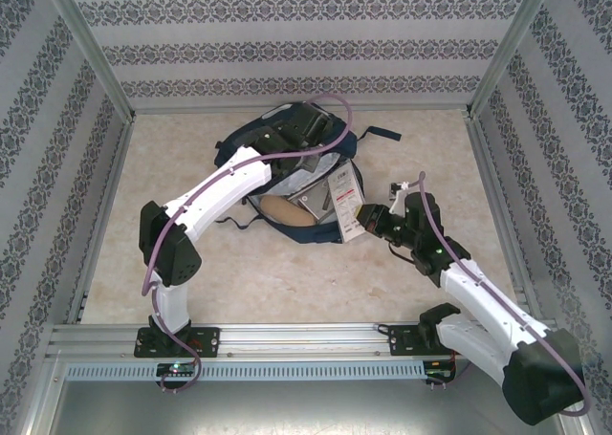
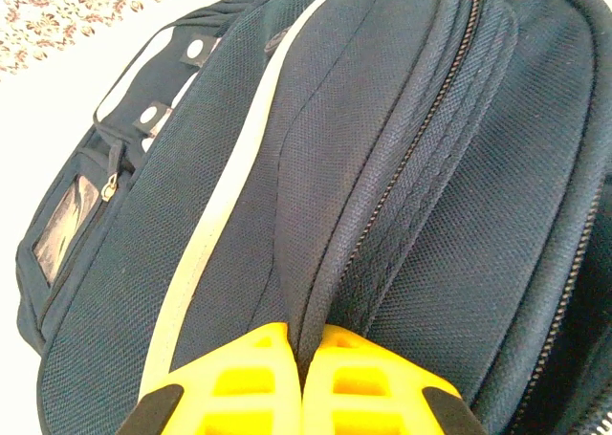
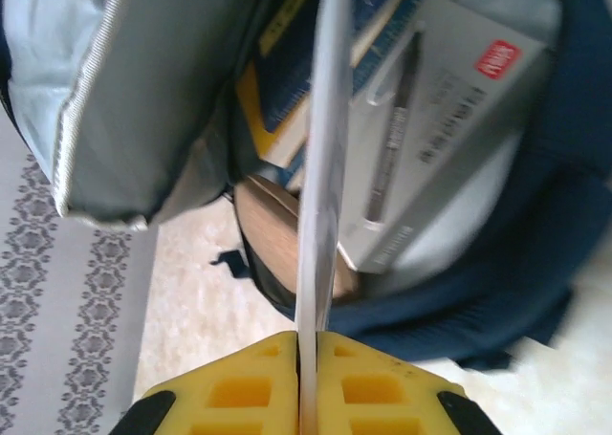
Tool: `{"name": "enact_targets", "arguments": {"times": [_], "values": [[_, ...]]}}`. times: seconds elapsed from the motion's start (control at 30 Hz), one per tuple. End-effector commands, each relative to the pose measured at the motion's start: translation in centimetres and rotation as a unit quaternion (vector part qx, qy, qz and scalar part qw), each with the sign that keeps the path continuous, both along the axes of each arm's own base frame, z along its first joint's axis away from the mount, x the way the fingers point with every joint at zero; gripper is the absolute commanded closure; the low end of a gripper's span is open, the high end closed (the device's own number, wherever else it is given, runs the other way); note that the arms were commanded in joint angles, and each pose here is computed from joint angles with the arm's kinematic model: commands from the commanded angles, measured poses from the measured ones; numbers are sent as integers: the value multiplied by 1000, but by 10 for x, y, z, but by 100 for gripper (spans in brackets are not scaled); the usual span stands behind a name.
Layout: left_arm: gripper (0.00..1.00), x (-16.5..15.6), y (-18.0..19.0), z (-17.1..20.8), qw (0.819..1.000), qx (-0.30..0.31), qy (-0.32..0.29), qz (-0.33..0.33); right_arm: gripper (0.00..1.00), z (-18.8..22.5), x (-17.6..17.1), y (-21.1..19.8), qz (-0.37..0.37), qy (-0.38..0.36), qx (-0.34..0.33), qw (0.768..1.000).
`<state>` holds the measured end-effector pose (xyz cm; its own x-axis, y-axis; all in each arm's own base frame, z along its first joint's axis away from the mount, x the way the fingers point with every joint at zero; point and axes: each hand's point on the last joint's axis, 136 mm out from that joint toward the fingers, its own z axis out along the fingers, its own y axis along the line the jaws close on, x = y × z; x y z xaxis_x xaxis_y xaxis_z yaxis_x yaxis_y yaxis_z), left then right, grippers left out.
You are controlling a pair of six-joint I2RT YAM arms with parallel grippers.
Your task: Pack books, pencil case, and school supplies into a backpack
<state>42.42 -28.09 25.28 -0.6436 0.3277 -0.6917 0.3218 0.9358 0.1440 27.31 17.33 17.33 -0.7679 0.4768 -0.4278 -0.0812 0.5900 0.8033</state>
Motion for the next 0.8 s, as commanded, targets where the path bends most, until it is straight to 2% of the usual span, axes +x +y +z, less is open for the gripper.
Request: {"name": "enact_targets", "arguments": {"times": [0.0,0.27,0.47,0.77], "values": [[100,1,0,69,995,-86,-56,15,100,51,14,13,13,-71,42,997],[100,2,-3,66,994,-102,-46,15,100,51,50,52,68,-69,80,992],[100,0,-2,59,994,-99,-36,17,100,51,85,74,73,-72,80,992],[100,-3,-1,56,994,-101,-32,18,100,-2,116,95,97,-3,77,992]]}}
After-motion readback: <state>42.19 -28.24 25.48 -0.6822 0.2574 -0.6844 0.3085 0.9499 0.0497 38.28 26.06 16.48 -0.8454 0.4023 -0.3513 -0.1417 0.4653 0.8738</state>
